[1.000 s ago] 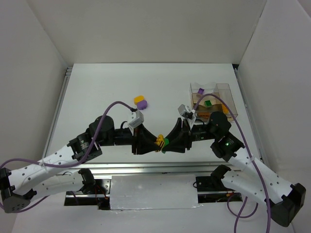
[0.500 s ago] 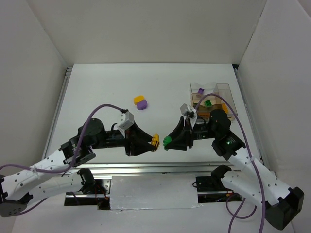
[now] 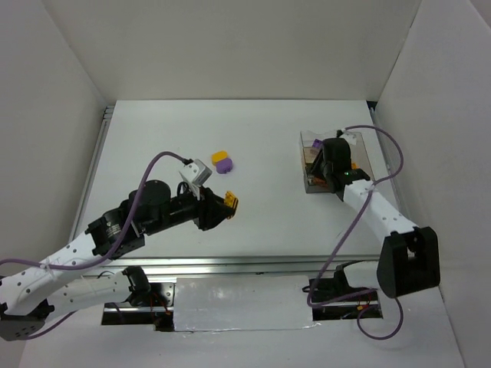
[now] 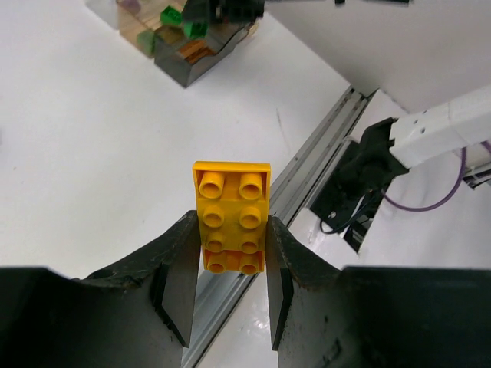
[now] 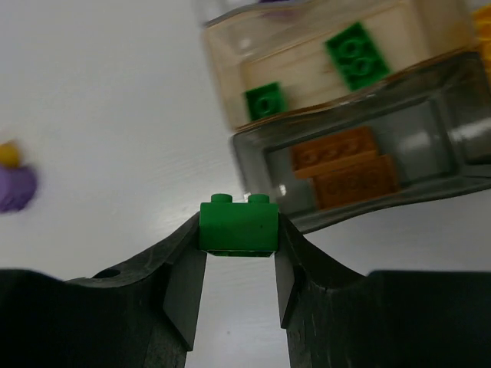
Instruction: Sort the legos into containers by color
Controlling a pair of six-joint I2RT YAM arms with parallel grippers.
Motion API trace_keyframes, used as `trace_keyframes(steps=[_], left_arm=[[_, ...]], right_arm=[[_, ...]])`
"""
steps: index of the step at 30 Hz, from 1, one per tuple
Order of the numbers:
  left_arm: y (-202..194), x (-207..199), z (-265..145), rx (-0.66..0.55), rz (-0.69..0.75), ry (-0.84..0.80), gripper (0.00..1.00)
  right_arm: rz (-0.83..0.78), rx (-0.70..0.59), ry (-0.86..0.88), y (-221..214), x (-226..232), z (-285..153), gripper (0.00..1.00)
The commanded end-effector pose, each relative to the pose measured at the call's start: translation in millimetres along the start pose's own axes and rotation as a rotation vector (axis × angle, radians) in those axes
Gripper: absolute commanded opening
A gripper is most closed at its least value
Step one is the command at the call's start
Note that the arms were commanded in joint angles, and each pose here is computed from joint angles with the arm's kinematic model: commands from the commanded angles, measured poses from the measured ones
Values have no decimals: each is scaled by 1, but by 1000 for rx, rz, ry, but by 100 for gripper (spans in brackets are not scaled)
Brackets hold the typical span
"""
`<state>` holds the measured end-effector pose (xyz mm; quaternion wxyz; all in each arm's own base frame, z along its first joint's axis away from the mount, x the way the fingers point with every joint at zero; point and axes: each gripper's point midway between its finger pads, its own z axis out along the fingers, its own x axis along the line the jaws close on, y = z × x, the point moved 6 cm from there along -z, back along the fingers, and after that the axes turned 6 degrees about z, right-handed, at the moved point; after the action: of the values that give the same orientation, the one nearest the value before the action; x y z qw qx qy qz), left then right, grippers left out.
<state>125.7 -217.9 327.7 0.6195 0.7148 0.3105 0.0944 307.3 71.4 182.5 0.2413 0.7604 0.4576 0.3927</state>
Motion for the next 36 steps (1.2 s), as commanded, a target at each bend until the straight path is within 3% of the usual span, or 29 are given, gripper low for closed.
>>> trace_keyframes(steps=[1, 6, 10, 20, 21, 22, 24, 28, 32, 33, 35, 36], left_arm=[[0, 3, -11, -4, -21, 39, 0], [-3, 4, -21, -2, -14, 44, 0], [-6, 3, -20, 4, -13, 27, 0], [-10, 2, -12, 30, -14, 19, 0], [-11, 3, -10, 45, -18, 33, 0], [-10, 5, -9, 44, -21, 53, 0], [-12, 6, -8, 55, -24, 60, 0], [-11, 6, -6, 45, -32, 63, 0], [-9, 7, -3, 33, -43, 73, 0], [-9, 6, -1, 37, -47, 67, 0], [-4, 2, 4, 15, -57, 35, 0], [-4, -3, 7, 18, -62, -20, 0]], right_arm=[[130, -186, -230, 56, -22, 14, 0], [137, -219, -270, 82, -24, 40, 1], [124, -148, -332, 77, -35, 73, 7], [161, -61, -312, 74, -28, 106, 21], [162, -47, -312, 71, -28, 107, 28], [168, -36, -307, 68, -28, 108, 47], [185, -41, -284, 66, -27, 103, 63], [197, -75, -250, 72, -24, 88, 76], [195, -76, -243, 77, -21, 77, 78], [189, -88, -208, 83, -16, 67, 78], [146, 18, 41, 66, 8, 51, 77], [71, -18, 264, 77, 32, 24, 76]])
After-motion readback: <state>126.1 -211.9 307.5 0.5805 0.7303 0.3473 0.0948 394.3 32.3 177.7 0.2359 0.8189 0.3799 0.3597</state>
